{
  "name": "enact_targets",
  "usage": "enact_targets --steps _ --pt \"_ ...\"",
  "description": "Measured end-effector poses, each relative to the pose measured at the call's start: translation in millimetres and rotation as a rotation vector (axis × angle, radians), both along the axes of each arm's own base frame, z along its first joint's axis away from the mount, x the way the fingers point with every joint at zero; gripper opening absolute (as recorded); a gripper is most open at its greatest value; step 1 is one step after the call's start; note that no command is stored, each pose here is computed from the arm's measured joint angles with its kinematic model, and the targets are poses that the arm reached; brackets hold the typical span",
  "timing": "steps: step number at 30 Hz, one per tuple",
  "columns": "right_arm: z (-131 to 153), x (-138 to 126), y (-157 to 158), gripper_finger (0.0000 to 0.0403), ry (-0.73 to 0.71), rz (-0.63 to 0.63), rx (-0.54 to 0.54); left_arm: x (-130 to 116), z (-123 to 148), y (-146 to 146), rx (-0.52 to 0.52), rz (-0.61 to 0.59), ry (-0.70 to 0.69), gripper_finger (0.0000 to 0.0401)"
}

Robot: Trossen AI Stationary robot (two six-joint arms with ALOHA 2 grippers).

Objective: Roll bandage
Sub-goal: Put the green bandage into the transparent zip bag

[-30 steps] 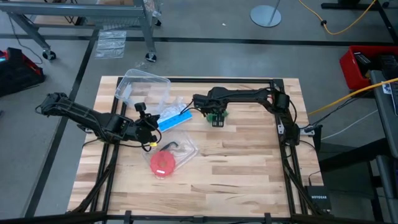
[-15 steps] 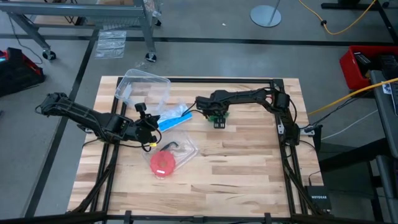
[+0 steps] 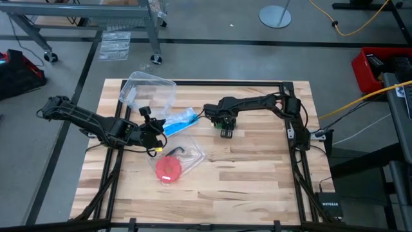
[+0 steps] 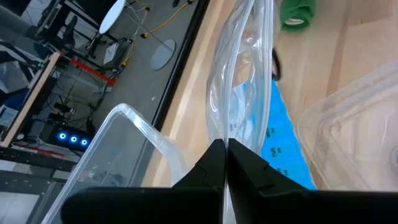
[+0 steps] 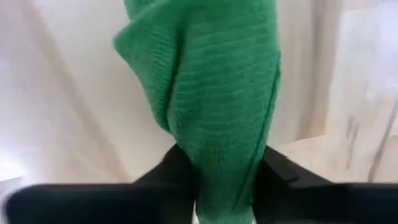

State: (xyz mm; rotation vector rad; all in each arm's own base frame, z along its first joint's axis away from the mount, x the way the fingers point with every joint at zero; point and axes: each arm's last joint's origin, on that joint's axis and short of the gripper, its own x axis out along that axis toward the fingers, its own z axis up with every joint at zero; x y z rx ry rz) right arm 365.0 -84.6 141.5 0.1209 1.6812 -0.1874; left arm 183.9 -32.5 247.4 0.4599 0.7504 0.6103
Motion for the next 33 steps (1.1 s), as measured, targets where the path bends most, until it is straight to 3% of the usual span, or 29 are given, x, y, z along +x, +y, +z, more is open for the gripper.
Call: enact_targets --steps 2,17,25,30,33 --pt "0 1 8 0.0082 0.0 -0.007 0.01 0 0 0 -0.009 0.008 -0.011 0.0" --pt "19 27 97 0.0082 -0.087 -0.083 0.28 -3 -5 1 -0.025 0.038 0.007 0.0" --pt "34 34 154 0.0081 -0.132 -0.161 0.265 -14 -11 4 -0.024 0.085 0.085 0.0" --pt "54 40 197 0.0081 -0.264 -0.107 0.185 -13 -12 4 -0.029 0.099 0.077 0.0" --pt "66 43 215 0.0081 -0.361 -0.144 0.125 -10 -15 2 -0.017 0.099 0.092 0.0"
